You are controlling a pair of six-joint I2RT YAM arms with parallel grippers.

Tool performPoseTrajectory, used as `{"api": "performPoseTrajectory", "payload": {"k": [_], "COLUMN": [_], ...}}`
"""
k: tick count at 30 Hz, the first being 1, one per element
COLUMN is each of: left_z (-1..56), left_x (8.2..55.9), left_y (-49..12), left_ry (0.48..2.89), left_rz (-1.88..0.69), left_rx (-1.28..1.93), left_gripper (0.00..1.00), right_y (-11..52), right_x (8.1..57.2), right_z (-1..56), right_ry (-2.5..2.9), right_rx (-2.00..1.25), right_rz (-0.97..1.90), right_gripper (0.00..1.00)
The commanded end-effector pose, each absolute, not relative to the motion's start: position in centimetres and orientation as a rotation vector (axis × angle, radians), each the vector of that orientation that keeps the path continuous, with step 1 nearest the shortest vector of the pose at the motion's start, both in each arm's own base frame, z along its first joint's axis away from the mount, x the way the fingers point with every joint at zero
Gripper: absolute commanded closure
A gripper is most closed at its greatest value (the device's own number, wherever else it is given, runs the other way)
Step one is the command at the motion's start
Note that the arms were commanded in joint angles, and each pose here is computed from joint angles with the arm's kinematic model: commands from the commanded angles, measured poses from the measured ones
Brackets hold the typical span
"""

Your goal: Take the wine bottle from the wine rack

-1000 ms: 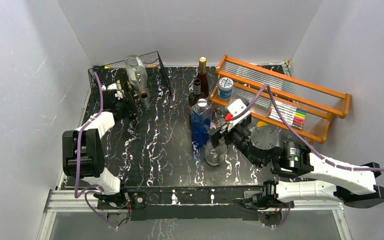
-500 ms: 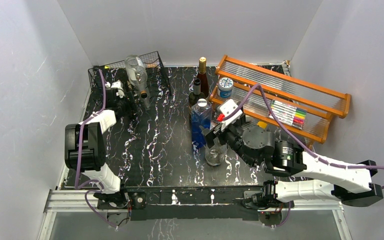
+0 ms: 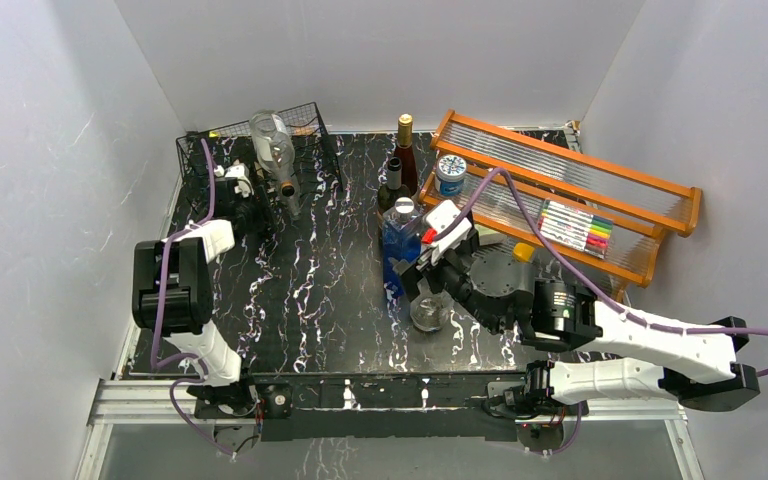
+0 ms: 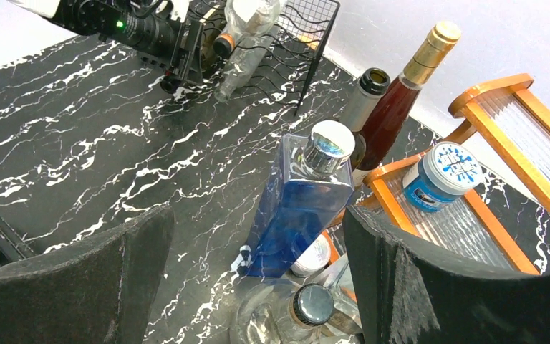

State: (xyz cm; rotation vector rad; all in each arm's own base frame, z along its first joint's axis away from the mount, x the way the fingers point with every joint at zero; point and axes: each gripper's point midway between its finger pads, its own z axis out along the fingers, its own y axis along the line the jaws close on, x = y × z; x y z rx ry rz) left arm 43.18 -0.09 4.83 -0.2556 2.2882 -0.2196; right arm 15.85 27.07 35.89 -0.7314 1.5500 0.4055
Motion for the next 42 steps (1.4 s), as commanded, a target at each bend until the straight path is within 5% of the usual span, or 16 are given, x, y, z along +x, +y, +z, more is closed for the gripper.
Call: {"api": "performPoseTrajectory", "payload": {"k": [1,13,20,42], "left_z": [4.8,4.8,5.5,10.7], "left_x": [43.8,43.2,42.1,35.0], "left_y": [0.0,-0.4,-0.2,-3.3], "left_ry": [2.267,2.275,2.285,2.268], "left_rz": [-0.246,-0.279,-0.250,-0.476], "left_rx": [-0.252,-0.267,-0.241,-0.435], "left_gripper": [0.47,0.60,0.80,0.84], "right_y": [26.1,25.4,24.9,23.6], "right_x": [15.8,15.7,15.6,15.4], "right_z": [39.9,39.3,39.3,38.4], "right_ry": [1.509,1.524,1.507,1.505], "right_rx": [-0.631,-0.618,-0.622,-0.662], "right_rz": [0.480,0.481,0.486,0.456], "right_gripper": [0.02,0.02,0.02,0.02]}}
